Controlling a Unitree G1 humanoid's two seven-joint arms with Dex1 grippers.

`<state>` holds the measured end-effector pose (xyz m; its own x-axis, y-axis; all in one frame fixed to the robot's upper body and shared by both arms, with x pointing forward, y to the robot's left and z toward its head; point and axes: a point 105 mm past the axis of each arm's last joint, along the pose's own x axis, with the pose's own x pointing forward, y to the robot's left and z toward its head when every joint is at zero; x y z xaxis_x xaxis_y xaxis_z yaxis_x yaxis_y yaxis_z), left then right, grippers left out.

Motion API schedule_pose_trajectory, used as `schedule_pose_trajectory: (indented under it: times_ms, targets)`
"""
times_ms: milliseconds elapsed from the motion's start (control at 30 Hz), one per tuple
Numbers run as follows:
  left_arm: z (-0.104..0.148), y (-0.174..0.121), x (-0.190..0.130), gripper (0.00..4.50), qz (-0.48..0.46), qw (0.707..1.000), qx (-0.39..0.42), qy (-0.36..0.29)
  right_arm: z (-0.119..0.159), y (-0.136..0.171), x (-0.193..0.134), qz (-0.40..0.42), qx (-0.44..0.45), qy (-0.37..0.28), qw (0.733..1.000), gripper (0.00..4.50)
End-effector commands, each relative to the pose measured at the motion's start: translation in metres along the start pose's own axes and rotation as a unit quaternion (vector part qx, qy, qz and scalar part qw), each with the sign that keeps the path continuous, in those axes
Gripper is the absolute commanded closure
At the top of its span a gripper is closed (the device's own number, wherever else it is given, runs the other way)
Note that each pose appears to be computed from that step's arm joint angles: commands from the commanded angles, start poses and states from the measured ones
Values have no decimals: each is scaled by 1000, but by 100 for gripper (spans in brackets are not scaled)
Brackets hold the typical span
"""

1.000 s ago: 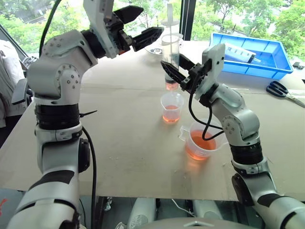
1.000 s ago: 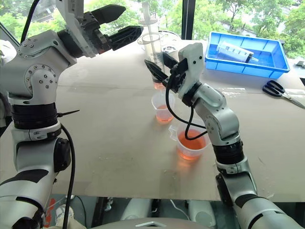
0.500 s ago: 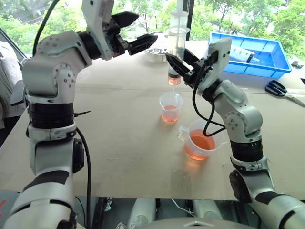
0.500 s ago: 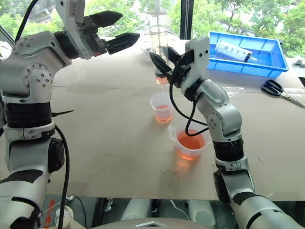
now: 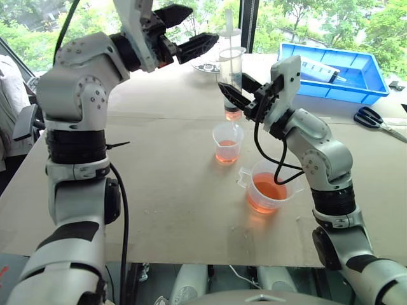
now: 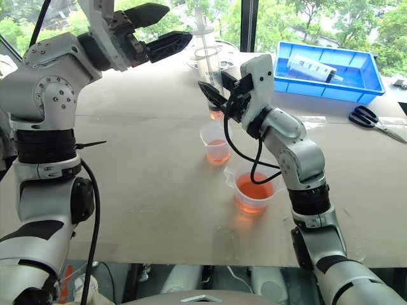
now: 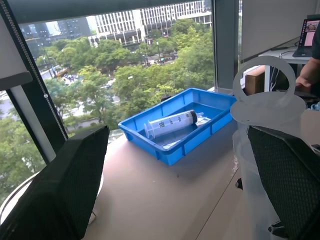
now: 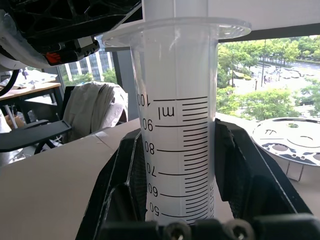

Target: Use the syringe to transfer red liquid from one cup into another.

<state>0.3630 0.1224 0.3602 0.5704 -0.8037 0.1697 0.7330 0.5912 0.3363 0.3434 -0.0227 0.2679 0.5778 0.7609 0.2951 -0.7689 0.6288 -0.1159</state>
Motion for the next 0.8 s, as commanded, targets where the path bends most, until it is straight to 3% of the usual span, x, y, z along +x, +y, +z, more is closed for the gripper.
schedule_pose_trajectory:
  times_ms: [33,300,400,500,800]
  targets:
    - [27,-2,3,0,-11,999,38,-34,7,10,1,19,-12,-11,1000,306]
    - [35,0,1,0,-26,998,36,-37,9,5,1,2,4,-18,1000,306]
    - [17,18,-7,0,16,999,35,5,25,6,4,-1,27,-62,998,306]
    - [17,25,-9,0,38,999,27,1,27,8,5,5,28,-65,997,306]
    - [37,4,-3,0,-23,999,11,-44,14,8,5,11,1,-34,999,306]
